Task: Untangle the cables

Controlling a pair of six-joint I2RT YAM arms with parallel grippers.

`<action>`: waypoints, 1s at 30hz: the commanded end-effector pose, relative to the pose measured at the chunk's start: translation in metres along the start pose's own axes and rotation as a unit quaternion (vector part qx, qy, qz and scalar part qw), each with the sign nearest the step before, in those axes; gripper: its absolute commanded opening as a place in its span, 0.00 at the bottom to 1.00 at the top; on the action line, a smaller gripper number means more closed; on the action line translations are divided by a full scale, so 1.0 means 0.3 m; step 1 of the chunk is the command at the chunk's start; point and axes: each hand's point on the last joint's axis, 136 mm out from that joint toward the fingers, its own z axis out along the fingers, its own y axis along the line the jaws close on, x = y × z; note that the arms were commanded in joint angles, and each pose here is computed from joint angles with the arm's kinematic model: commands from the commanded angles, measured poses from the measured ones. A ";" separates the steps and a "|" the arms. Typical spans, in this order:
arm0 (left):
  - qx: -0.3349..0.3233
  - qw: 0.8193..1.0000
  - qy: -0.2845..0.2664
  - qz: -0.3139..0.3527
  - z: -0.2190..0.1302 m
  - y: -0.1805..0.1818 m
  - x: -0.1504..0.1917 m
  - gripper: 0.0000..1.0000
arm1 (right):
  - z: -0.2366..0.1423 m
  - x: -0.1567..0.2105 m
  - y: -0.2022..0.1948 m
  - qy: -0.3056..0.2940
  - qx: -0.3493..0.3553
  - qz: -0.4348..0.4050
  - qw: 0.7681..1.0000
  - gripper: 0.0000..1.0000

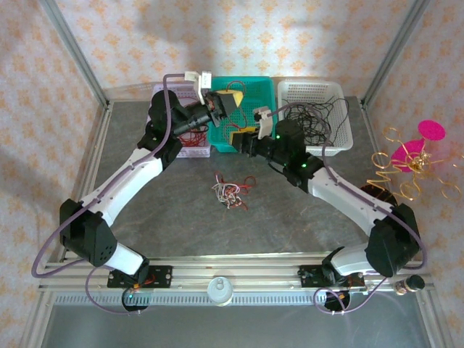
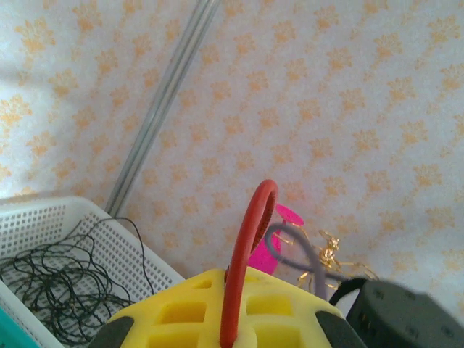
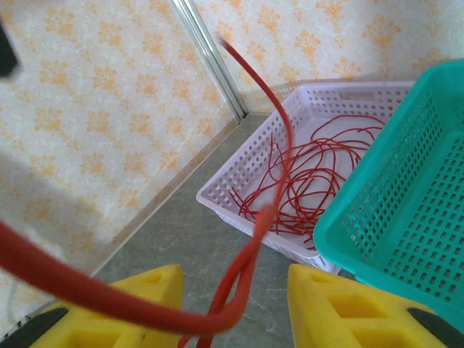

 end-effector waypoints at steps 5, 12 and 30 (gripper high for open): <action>-0.003 0.997 -0.067 0.046 -0.046 -0.109 -0.196 0.00 | -0.003 0.076 -0.164 -0.032 0.104 0.057 0.992 0.40; -0.037 0.994 -0.089 0.055 -0.066 -0.104 -0.249 0.00 | -0.028 0.134 -0.219 -0.035 0.137 0.085 0.986 0.23; -0.142 0.971 -0.183 0.056 -0.187 -0.087 -0.421 0.00 | -0.068 0.421 -0.414 -0.003 0.232 0.413 0.881 0.13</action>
